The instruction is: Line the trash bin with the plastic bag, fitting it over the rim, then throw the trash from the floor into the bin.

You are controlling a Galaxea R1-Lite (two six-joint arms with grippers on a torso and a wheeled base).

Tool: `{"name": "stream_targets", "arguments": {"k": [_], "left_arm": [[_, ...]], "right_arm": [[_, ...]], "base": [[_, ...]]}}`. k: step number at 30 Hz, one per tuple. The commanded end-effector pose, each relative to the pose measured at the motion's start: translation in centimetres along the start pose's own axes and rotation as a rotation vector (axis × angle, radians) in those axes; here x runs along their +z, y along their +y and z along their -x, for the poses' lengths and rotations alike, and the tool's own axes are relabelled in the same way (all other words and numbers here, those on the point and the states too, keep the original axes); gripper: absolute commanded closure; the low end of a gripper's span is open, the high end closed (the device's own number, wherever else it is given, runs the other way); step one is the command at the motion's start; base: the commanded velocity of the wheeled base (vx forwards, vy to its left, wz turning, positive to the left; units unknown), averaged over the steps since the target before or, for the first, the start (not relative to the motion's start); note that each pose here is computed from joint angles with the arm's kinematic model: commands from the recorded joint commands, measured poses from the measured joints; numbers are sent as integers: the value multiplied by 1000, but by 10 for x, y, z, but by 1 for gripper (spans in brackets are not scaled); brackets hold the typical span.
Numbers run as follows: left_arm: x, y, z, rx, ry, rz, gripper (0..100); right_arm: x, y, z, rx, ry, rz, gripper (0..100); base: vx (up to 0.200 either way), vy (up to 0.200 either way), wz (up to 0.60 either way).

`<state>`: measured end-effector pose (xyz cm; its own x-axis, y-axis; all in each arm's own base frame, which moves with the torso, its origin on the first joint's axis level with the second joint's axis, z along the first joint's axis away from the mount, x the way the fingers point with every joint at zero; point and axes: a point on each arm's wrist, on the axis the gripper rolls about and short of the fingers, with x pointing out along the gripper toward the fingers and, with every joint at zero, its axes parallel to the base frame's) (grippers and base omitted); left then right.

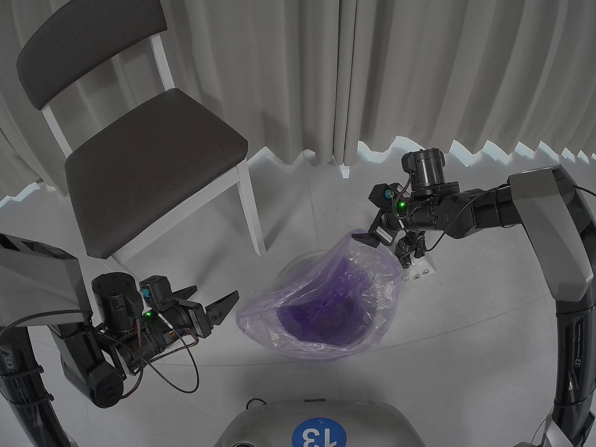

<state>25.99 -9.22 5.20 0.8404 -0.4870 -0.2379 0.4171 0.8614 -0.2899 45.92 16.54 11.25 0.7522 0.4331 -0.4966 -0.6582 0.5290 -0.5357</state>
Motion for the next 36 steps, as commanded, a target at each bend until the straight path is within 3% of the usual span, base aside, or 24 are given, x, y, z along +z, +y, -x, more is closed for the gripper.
{"name": "stream_targets", "arguments": {"k": [1, 11, 18, 23, 26, 29, 30, 32, 36], "left_arm": [[1, -5, -2, -15, -13, -6, 0], [5, -14, 2, -50, -27, 22, 0], [-8, -21, -6, -69, 19, 14, 0], [-19, -33, -2, -79, 63, -4, 0], [-34, -41, -1, -100, 125, -74, 0], [-37, -40, -5, -112, 128, -211, 0], [-37, -40, -5, -112, 128, -211, 0], [-34, -46, -13, -146, 101, -333, 0], [-37, -58, -26, -178, 116, -371, 0]], "right_arm": [[-4, -1, 6, 3, 14, -6, 0], [-18, -2, 23, -2, 38, -27, 0], [-21, 3, 53, -10, 42, -68, 0], [-28, 15, 68, 18, 74, -115, 0], [-33, 25, 76, 17, 74, -164, 0], [-36, 34, 86, 7, 54, -259, 0], [-36, 34, 86, 7, 54, -259, 0], [-38, 46, 95, 16, 50, -370, 0], [-41, 62, 96, 36, 65, -473, 0]], "base": [[0, 0, 0], [0, 0, 0], [171, 0, 0], [0, 0, 0], [0, 0, 0], [0, 0, 0], [0, 0, 0], [0, 0, 0], [0, 0, 0]]}}
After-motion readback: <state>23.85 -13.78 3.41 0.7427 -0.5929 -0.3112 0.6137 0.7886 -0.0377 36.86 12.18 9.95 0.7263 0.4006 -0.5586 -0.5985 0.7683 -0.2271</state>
